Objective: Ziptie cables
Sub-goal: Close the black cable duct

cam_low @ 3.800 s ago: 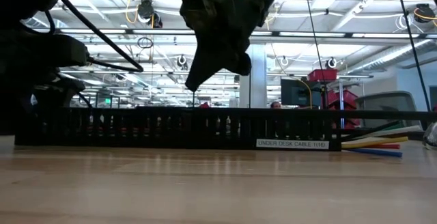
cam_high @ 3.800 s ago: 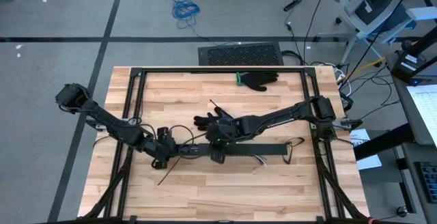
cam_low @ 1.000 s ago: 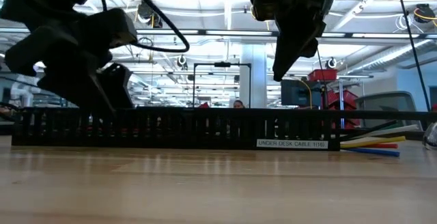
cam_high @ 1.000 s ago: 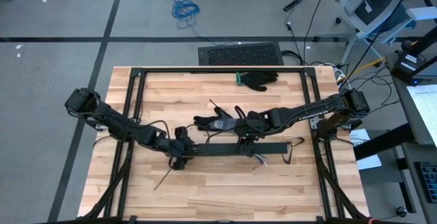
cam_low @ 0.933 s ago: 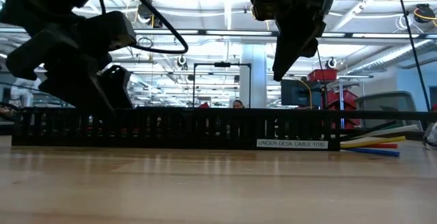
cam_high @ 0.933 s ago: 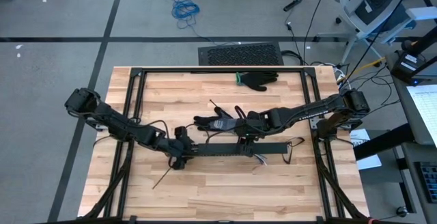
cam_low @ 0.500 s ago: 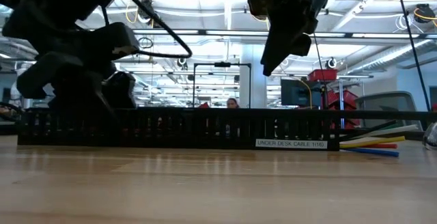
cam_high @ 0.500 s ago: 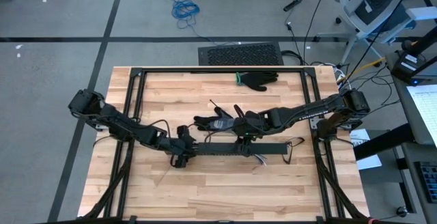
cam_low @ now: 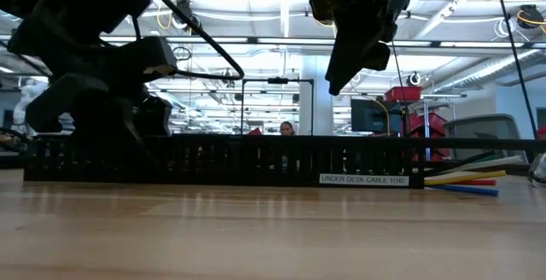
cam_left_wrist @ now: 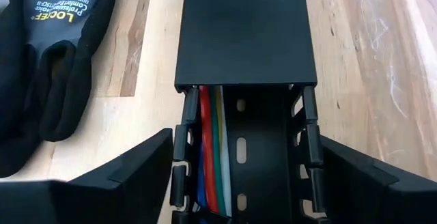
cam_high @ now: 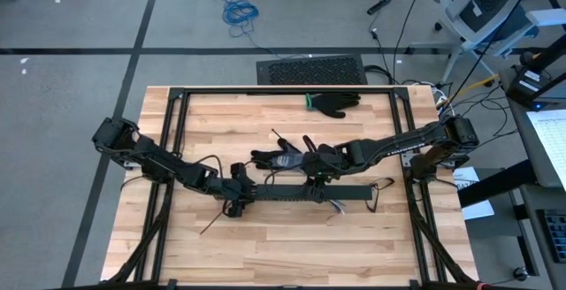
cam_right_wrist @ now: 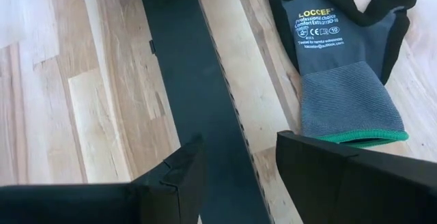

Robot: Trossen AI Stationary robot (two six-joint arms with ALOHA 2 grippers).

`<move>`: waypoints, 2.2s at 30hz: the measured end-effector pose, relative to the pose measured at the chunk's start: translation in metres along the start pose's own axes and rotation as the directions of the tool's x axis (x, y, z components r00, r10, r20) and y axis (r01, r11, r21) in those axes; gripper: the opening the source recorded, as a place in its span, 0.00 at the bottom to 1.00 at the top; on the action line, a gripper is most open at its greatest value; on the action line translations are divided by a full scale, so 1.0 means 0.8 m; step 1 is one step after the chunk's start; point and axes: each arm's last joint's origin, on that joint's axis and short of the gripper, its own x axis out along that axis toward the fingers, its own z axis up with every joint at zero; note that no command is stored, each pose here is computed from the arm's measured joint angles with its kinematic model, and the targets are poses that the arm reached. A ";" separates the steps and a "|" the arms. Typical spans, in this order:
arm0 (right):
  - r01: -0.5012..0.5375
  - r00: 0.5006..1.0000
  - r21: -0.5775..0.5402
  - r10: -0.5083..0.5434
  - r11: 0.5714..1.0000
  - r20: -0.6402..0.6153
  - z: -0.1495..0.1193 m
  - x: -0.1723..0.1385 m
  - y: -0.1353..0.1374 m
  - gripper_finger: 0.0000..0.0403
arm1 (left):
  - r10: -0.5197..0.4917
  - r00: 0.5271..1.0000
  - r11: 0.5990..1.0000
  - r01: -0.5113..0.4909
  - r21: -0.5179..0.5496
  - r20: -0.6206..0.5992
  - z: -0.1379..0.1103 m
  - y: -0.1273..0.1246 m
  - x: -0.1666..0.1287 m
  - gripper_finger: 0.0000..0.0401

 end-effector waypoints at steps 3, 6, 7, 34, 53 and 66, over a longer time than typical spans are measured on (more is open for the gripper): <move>0.000 1.000 0.000 0.000 1.000 0.000 0.000 0.000 0.000 0.41 | -0.001 1.000 1.000 0.001 0.003 0.001 0.000 0.000 0.000 0.71; 0.000 1.000 0.000 0.000 1.000 0.001 0.000 0.000 0.000 0.41 | 0.000 1.000 1.000 0.000 0.008 0.001 0.000 0.000 0.000 0.68; 0.000 1.000 0.000 0.000 1.000 0.001 0.000 0.000 0.000 0.41 | 0.000 1.000 1.000 0.000 0.018 0.003 0.000 0.000 0.000 0.67; -0.123 0.984 -0.094 0.134 0.988 0.120 0.015 0.008 0.019 0.41 | 0.018 0.999 0.999 -0.020 0.038 0.038 0.005 0.000 0.000 0.57; -0.085 0.992 -0.078 0.092 0.993 0.089 0.007 0.074 0.028 0.12 | 0.020 0.999 0.999 -0.021 0.038 0.037 0.004 0.000 0.000 0.57; -0.042 0.999 -0.097 0.040 0.994 -0.021 -0.006 0.075 0.021 0.00 | 0.020 0.999 0.999 -0.021 0.038 0.036 0.004 0.000 0.000 0.57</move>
